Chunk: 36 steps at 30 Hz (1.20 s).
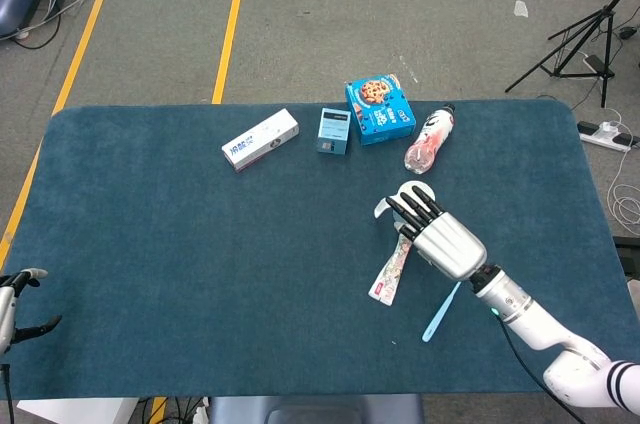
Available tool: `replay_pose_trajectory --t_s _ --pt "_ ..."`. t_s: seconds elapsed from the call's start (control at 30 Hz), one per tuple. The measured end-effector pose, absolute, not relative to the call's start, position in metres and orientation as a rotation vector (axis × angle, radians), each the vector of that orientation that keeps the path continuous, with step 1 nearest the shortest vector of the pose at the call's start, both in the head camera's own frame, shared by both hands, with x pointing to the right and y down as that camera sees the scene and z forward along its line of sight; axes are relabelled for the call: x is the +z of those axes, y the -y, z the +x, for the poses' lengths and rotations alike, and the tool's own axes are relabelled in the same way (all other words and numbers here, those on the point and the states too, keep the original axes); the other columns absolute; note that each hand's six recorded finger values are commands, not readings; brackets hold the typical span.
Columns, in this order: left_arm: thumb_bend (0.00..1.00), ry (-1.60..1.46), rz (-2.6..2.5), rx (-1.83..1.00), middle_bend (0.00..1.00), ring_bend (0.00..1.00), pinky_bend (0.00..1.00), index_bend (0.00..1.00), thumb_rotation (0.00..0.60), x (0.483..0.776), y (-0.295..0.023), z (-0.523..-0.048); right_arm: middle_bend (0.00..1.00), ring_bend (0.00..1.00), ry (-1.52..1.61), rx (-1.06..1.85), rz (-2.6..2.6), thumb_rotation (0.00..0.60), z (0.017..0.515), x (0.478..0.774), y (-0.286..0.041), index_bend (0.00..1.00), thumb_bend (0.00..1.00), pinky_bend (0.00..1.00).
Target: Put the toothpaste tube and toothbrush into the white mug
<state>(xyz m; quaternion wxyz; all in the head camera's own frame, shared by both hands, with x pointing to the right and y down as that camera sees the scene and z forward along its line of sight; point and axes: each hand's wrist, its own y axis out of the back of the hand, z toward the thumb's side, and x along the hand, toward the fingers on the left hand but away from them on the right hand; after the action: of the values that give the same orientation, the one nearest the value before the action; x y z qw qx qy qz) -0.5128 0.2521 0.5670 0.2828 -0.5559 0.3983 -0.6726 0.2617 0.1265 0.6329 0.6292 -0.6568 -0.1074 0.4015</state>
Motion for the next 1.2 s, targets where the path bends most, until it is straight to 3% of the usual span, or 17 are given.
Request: replay_pose_trajectory --t_s 0.4,1.2 --pt "0.00 -1.087 -1.491 -1.793 0.40 0.33 0.28 0.31 0.600 0.564 -0.251 -0.515 0.00 0.00 0.036 0.870 -1.404 0.600 0.230 0.659 -0.133 0.33 0.23 0.03" --pt "0.00 -1.087 -1.492 -1.796 0.40 0.33 0.28 0.31 0.600 0.564 -0.251 -0.515 0.00 0.00 -0.012 0.950 -1.416 0.600 0.243 0.706 -0.133 0.33 0.23 0.00"
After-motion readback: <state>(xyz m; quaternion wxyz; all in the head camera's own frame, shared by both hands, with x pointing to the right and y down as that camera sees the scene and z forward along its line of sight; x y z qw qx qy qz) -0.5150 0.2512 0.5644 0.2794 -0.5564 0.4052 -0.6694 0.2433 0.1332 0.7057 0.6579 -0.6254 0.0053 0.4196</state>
